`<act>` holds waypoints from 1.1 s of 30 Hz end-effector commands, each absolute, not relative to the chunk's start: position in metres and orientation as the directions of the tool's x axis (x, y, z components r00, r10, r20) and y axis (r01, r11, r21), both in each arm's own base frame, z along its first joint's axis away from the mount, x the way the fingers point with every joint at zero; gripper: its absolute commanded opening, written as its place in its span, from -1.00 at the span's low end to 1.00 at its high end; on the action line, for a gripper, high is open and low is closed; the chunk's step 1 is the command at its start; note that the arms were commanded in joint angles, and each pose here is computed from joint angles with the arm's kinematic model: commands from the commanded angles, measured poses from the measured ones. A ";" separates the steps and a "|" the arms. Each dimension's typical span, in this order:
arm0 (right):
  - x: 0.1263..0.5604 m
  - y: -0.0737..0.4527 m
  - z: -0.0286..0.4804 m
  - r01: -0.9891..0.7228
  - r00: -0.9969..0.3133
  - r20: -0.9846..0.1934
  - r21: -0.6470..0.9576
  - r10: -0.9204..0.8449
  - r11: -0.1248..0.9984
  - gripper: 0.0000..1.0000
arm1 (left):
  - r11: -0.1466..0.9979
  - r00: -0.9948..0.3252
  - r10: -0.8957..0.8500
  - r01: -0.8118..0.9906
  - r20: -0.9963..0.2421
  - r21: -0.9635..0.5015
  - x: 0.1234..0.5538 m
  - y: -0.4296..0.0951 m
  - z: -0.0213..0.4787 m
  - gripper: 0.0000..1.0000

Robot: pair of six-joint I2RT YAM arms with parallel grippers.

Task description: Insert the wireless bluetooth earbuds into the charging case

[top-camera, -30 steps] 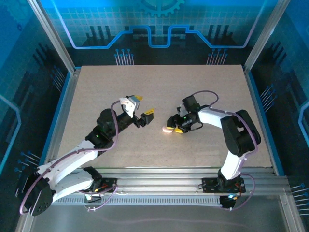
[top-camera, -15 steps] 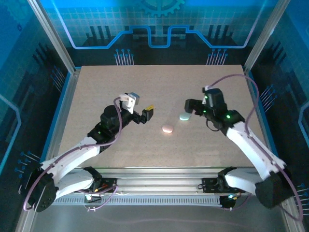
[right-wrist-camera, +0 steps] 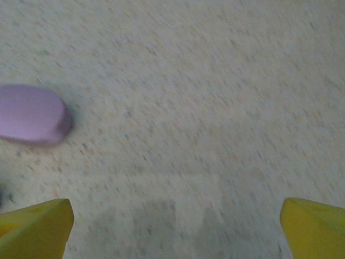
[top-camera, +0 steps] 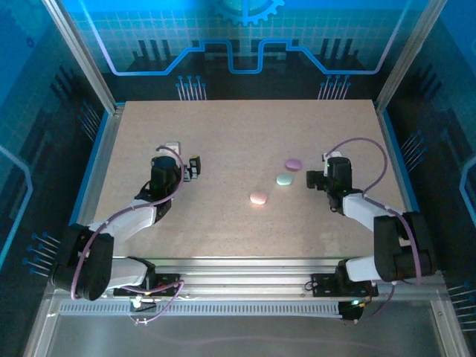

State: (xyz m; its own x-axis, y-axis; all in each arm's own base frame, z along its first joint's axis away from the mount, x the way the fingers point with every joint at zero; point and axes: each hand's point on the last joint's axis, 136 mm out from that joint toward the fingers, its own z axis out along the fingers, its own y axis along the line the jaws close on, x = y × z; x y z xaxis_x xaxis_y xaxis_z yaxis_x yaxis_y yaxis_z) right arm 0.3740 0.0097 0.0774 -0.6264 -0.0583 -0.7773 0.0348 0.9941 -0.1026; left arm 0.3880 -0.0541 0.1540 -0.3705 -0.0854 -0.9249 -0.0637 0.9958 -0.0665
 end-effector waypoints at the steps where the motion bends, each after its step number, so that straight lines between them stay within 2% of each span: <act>1: 0.405 0.030 0.108 -0.089 -0.460 -0.879 -0.099 -0.129 0.991 0.96 | 0.990 -0.326 -0.063 -0.139 -0.943 -0.018 0.393 -0.031 0.161 0.98; 4: 0.407 0.038 0.098 -0.150 -0.461 -0.876 -0.082 -0.143 0.985 0.91 | 0.987 -0.332 -0.045 -0.161 -0.942 0.010 0.397 -0.020 0.154 0.98; 9: 0.392 0.043 0.096 -0.192 -0.335 -0.931 -0.081 -0.143 0.978 0.98 | 0.994 -0.299 -0.023 -0.113 -0.954 0.012 0.403 -0.022 0.158 0.98; 15: 0.397 0.030 0.094 -0.125 -0.384 -0.918 -0.053 -0.097 0.991 1.00 | 0.981 -0.337 -0.041 -0.191 -0.941 0.025 0.396 -0.005 0.154 0.98; 20: 0.397 0.030 0.094 -0.122 -0.385 -0.917 -0.056 -0.100 0.991 1.00 | 0.982 -0.368 0.009 -0.172 -0.930 0.077 0.394 -0.005 0.138 0.98; 22: 0.397 0.030 0.094 -0.122 -0.385 -0.917 -0.056 -0.100 0.991 1.00 | 0.988 -0.343 0.042 -0.128 -0.939 0.091 0.395 -0.011 0.132 0.98; 25: 0.397 0.030 0.094 -0.123 -0.386 -0.917 -0.056 -0.100 0.991 1.00 | 0.994 -0.311 -0.002 -0.101 -0.951 0.030 0.394 -0.006 0.118 0.98; 29: 0.397 0.030 0.094 -0.122 -0.386 -0.917 -0.057 -0.100 0.991 1.00 | 0.994 -0.199 -0.103 -0.056 -0.975 -0.093 0.380 0.006 0.105 0.98; 33: 0.398 0.030 0.094 -0.123 -0.384 -0.918 -0.055 -0.099 0.991 1.00 | 0.985 -0.245 -0.158 -0.105 -0.956 -0.136 0.385 0.019 0.100 0.98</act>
State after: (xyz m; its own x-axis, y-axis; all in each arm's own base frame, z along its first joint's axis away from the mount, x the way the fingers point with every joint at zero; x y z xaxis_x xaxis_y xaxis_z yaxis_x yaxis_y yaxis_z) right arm 0.3886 0.0340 0.0808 -0.4290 -0.1143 -0.8961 -0.1408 0.9883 -0.0587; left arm 0.3613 0.0237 0.0520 -0.4127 -0.1067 -0.9046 -0.1517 0.9873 -0.0472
